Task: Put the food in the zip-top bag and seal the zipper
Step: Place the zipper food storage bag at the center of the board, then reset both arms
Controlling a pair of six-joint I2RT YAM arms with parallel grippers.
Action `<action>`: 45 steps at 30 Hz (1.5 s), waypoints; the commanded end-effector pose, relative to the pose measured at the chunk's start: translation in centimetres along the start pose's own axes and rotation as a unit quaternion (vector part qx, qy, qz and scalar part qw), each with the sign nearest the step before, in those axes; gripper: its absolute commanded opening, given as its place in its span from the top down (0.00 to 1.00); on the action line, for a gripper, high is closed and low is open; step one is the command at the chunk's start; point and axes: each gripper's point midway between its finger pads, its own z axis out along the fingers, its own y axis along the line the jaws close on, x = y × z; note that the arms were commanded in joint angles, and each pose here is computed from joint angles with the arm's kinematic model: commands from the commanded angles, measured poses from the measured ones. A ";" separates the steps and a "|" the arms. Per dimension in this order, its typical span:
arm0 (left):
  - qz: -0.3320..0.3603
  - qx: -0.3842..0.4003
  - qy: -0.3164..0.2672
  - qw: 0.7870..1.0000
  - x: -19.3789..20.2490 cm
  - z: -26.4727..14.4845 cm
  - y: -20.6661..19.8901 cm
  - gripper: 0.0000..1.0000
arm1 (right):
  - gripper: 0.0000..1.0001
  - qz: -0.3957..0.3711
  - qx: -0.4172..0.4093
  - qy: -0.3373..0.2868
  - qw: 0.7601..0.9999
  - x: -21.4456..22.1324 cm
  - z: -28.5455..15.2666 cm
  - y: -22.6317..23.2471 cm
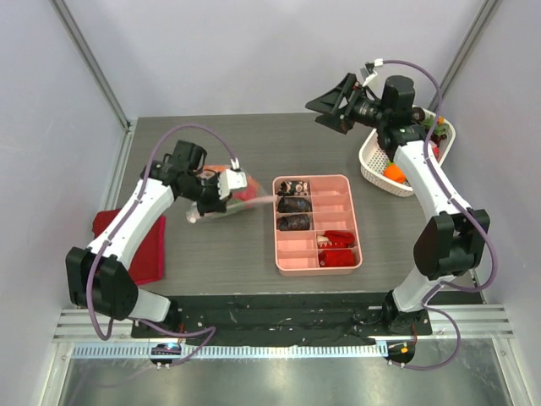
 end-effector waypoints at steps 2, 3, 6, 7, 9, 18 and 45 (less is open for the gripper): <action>-0.007 0.072 -0.011 0.997 0.2 -0.3 -5.9 1.00 | 0.04 -0.051 -0.013 -0.007 0.999 -1.2 -3.6 1.5; -0.014 0.079 -0.006 0.997 0.8 -0.2 -6.6 1.00 | 0.04 -0.051 -0.011 -0.006 0.999 -1.3 -3.9 1.3; -0.010 0.099 0.004 0.995 2.0 -0.6 -8.5 1.00 | 0.03 -0.054 0.001 -0.010 0.998 -1.4 -5.0 0.4; 0.002 0.104 0.007 0.995 2.3 -0.7 -8.9 1.00 | 0.03 -0.059 0.000 -0.006 0.998 -1.2 -5.2 0.4; 0.007 0.125 0.020 0.992 3.3 -1.1 -10.4 0.96 | 0.02 -0.069 0.015 0.002 0.997 -0.6 -5.8 -0.6; -0.005 0.110 0.009 0.994 1.5 -5.1 -12.5 0.24 | 0.00 -0.155 0.104 0.049 0.981 2.2 -8.8 -3.3; -0.442 -0.243 -0.027 0.863 -2.5 -8.5 4.0 0.00 | 0.00 -0.291 0.270 0.048 0.917 8.5 -17.3 -8.5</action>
